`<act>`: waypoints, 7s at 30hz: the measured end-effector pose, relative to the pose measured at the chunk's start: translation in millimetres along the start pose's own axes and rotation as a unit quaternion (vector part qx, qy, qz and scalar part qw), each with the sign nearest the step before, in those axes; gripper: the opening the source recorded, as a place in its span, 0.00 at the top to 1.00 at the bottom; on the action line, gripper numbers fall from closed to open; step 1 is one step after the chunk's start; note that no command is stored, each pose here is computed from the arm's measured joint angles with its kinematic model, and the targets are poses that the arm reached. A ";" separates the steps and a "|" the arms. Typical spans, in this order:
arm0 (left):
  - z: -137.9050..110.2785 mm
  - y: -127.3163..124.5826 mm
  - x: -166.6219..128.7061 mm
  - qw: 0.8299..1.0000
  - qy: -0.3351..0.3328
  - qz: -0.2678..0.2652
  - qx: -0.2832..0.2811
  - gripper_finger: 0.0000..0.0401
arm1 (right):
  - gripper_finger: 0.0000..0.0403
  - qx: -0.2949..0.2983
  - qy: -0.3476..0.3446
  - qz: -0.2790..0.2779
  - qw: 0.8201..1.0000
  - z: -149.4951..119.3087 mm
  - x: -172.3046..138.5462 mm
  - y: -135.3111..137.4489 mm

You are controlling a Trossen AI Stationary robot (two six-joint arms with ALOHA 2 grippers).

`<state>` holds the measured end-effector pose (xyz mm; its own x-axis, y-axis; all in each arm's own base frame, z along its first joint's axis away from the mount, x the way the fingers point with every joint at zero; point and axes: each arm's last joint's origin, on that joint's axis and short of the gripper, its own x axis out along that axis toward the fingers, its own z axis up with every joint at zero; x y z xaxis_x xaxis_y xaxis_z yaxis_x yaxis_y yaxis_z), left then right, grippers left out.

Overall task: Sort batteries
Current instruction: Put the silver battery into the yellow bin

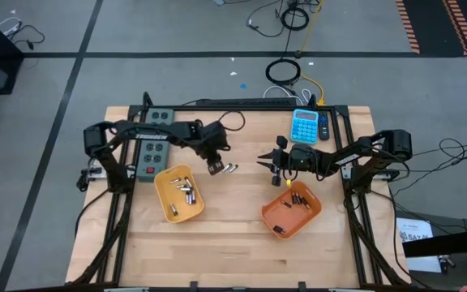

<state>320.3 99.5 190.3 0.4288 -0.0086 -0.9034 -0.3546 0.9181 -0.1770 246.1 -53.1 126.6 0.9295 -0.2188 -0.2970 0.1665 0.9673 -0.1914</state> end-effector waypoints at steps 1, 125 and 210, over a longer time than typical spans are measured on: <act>1.7 -1.8 4.0 1.000 0.002 -0.014 0.002 0.71 | 0.81 0.000 0.000 0.000 1.000 0.0 0.0 0.0; -27.9 -20.5 -18.2 0.991 0.114 0.073 -0.022 0.62 | 0.81 0.015 -0.003 0.005 1.000 1.2 -0.1 3.8; -124.9 -84.0 -17.2 0.972 0.213 0.100 -0.010 0.74 | 0.81 0.039 -0.001 0.030 0.999 8.2 1.6 25.5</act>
<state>238.9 -26.9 171.9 -0.0315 0.0026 -0.9995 -0.4135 0.9104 0.0154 254.6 -27.7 128.9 0.9394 -0.1608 -0.3029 0.1365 0.9856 -0.1001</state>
